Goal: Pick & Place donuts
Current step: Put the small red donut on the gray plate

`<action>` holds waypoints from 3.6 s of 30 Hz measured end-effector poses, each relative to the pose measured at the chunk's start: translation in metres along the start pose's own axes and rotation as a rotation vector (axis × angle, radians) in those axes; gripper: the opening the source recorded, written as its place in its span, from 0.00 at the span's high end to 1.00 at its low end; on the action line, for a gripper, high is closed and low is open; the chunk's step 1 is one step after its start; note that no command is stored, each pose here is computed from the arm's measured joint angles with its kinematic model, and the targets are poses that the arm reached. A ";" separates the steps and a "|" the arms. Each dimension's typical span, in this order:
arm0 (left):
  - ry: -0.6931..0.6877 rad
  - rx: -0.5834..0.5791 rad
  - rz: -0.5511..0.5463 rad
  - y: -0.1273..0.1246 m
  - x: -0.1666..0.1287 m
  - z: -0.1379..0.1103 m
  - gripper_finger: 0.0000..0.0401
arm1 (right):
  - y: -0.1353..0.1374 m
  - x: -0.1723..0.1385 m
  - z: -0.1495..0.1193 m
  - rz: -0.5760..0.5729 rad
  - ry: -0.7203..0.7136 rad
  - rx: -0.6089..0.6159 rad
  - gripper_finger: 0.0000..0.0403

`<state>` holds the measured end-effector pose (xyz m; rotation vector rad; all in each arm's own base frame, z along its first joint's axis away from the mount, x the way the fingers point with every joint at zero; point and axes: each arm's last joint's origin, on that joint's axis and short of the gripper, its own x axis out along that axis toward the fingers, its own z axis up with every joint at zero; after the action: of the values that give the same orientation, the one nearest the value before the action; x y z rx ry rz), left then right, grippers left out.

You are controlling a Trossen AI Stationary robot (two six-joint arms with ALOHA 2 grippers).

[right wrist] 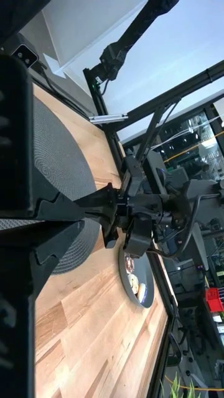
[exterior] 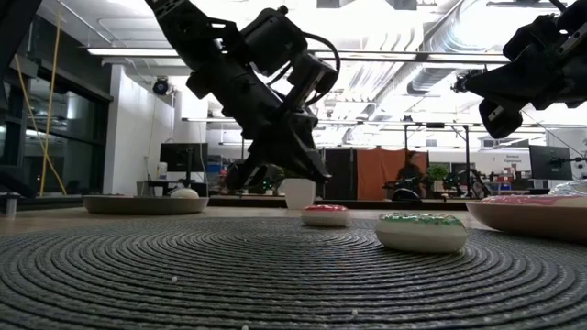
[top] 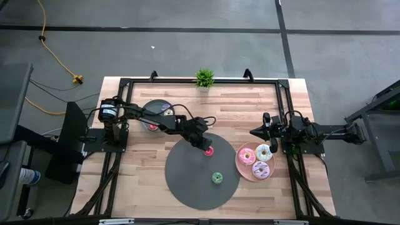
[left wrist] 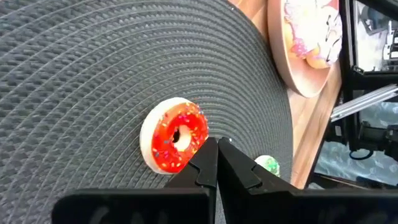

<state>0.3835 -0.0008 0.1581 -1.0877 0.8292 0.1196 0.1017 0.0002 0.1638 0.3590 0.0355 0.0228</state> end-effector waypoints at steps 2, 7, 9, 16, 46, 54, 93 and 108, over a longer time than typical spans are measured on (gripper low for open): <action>-0.002 0.017 0.004 0.000 0.000 0.000 1.00 | 0.000 0.000 0.000 0.000 0.000 0.000 1.00; 0.007 0.060 0.069 0.006 0.000 -0.003 1.00 | 0.000 0.000 0.000 0.000 0.000 0.000 1.00; 0.008 0.070 0.086 0.007 0.000 -0.003 0.98 | 0.000 0.000 0.000 0.000 0.000 0.000 1.00; 0.015 0.094 0.106 0.009 0.000 -0.004 0.79 | 0.000 0.000 0.000 0.000 0.000 0.000 1.00; 0.030 0.044 0.068 0.012 0.011 -0.004 0.50 | 0.000 0.000 0.000 0.000 0.000 0.000 1.00; 0.066 0.016 0.016 0.016 0.020 -0.005 0.50 | 0.000 0.000 0.000 0.000 0.000 0.000 1.00; 0.065 0.014 -0.068 0.001 0.011 -0.003 0.99 | 0.000 0.000 0.000 0.000 0.000 0.000 1.00; -0.153 -0.025 0.035 -0.019 -0.081 0.011 0.99 | 0.000 0.000 0.000 0.000 0.000 0.000 1.00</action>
<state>0.3417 0.0234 0.2265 -1.0738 0.7107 0.2398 0.1017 0.0002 0.1637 0.3589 0.0360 0.0228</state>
